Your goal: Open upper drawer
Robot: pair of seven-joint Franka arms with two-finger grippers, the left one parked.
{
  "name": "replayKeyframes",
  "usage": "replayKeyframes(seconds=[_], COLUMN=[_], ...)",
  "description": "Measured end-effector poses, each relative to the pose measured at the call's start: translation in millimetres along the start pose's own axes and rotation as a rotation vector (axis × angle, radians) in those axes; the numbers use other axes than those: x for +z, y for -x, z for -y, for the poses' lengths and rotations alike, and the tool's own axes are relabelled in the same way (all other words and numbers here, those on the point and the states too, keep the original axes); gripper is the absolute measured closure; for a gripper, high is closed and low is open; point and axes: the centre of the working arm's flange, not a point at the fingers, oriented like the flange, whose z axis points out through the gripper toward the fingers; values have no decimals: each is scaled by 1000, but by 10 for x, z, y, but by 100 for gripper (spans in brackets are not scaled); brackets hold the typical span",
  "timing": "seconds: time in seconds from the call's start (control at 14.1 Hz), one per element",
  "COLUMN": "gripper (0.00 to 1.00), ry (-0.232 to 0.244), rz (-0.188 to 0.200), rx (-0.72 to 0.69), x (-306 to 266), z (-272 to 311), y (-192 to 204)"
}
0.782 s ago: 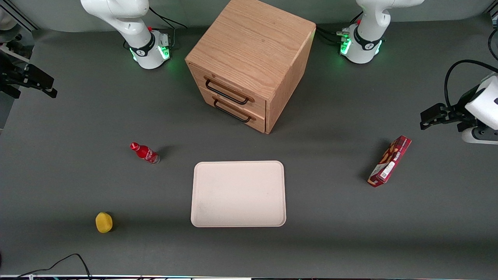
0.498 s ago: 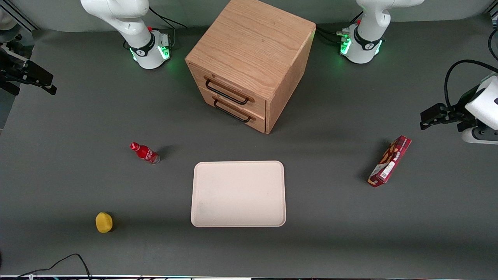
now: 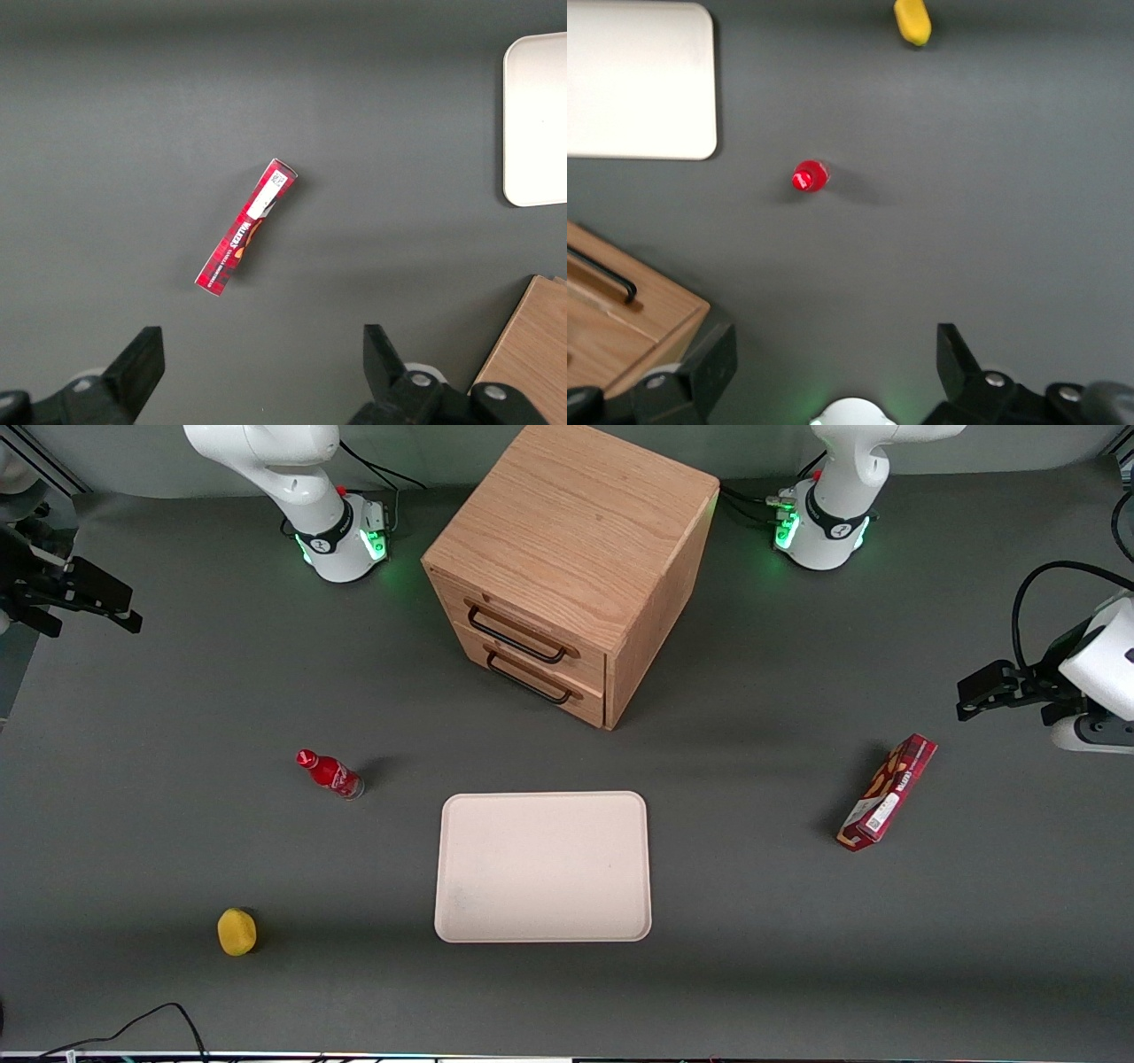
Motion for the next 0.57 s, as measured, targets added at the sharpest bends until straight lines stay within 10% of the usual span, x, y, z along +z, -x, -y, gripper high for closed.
replayKeyframes(seconds=[0.57], gripper=[2], ry=[-16], rz=[144], rx=[-325], x=[430], z=[486], y=[-35])
